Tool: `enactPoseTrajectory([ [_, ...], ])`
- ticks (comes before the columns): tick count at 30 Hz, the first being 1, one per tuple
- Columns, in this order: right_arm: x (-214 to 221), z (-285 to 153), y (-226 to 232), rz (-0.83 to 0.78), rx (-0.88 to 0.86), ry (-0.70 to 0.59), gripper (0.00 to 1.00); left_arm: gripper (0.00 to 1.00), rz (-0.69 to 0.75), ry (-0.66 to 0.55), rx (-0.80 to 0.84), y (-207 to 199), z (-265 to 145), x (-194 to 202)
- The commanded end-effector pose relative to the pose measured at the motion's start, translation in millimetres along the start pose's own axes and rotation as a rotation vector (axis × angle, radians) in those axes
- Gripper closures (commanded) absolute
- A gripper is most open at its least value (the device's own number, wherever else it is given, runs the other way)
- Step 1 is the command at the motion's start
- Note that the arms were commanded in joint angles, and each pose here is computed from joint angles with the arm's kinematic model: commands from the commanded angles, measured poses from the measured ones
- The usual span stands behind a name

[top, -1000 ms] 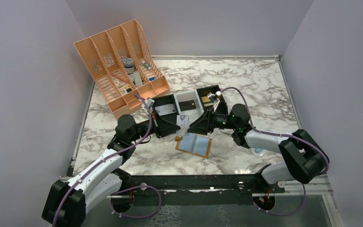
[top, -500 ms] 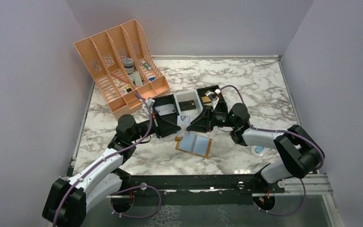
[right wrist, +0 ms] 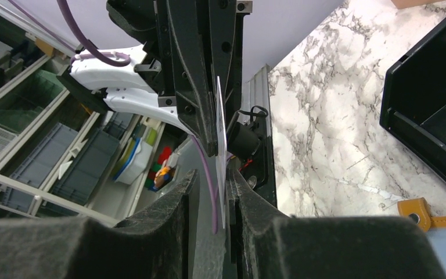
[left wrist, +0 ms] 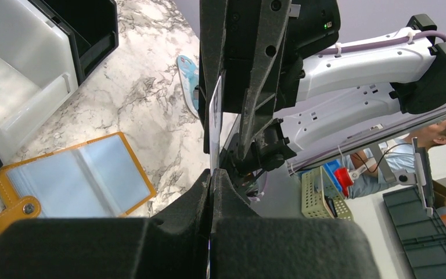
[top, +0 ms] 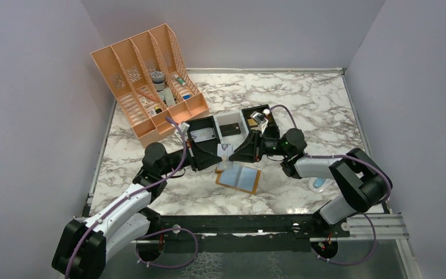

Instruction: Take the credit cards out of the card holder

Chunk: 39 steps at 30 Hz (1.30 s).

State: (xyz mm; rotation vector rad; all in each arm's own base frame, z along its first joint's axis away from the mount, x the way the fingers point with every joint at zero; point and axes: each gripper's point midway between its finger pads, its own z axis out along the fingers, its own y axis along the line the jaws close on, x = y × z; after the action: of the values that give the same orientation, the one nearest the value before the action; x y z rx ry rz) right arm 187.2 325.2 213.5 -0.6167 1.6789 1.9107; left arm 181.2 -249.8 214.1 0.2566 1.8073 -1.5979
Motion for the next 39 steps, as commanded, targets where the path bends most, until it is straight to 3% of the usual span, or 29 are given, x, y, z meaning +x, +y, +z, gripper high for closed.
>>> enactPoseTrajectory([
  [1, -6.6, 3.2, 11.4, -0.035, -0.054, -0.005, 0.77, 1.00, 0.007, -0.010, 0.016, -2.6, -1.8, -0.5],
  [11, -2.8, 13.1, 1.4, -0.004, -0.011, -0.015, 0.80, 1.00, 0.000, -0.015, 0.021, -2.9, -0.5, -2.1],
  [21, -3.1, 11.7, -2.4, 0.008, 0.006, -0.060, 0.99, 1.00, -0.006, -0.024, 0.016, -1.9, -2.5, -0.8],
  [39, -3.2, 7.9, 7.1, -0.047, 0.040, -0.021, 0.99, 1.00, -0.009, -0.046, -0.020, 7.1, 2.2, -6.9],
])
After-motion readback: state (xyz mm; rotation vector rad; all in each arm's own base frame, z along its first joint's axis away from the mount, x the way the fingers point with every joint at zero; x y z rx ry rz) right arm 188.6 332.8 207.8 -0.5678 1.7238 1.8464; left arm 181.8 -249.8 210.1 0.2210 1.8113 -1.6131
